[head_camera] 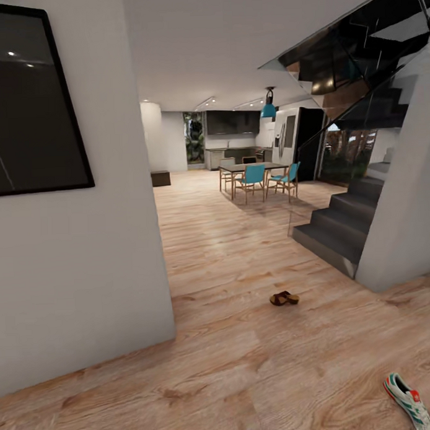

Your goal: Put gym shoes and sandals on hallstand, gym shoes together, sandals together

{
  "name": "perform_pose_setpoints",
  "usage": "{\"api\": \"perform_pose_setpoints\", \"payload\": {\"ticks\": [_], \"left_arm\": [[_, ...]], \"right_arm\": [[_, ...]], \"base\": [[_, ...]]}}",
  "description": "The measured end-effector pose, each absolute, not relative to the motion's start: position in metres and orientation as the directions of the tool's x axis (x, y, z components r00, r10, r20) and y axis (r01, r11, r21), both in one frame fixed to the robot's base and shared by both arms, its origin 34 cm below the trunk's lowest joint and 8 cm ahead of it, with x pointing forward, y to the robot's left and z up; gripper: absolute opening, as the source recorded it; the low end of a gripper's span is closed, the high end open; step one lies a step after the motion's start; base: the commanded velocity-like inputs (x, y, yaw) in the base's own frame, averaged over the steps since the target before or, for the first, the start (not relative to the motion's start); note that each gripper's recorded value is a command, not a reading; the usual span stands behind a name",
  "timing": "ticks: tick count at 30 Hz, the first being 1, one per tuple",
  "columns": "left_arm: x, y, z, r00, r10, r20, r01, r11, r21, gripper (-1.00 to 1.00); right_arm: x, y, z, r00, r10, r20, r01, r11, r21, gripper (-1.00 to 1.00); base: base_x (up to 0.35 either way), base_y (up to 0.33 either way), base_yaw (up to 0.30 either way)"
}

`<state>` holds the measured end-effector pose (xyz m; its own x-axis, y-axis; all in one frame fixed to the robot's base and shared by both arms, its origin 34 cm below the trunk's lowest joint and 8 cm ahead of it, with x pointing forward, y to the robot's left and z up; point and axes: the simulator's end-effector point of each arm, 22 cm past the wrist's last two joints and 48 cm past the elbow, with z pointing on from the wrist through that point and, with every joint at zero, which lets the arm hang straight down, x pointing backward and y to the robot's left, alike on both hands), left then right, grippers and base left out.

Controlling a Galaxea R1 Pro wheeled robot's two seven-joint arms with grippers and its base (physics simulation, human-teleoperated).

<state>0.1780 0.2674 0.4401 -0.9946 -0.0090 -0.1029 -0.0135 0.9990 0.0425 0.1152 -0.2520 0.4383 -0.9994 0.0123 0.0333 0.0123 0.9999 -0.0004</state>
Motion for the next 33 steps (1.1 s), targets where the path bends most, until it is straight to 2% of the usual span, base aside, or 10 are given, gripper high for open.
{"api": "perform_pose_setpoints", "payload": {"ticks": [7, 33], "left_arm": [[0.1787, 0.2674, 0.4402, -0.994, -0.009, -0.105, -0.014, 0.999, 0.043, 1.0], [0.1788, 0.2684, 0.4402, -0.994, -0.01, -0.105, -0.015, 0.999, 0.047, 1.0]], "right_arm": [[0.1158, -0.2523, 0.4383, -0.999, 0.012, 0.032, 0.012, 1.0, -0.001, 1.0], [0.1159, -0.2522, 0.4383, -0.999, 0.012, 0.031, 0.012, 1.0, -0.001, 1.0]], "base": [[-0.228, 0.218, -0.112], [-0.21, 0.197, -0.004]]}}
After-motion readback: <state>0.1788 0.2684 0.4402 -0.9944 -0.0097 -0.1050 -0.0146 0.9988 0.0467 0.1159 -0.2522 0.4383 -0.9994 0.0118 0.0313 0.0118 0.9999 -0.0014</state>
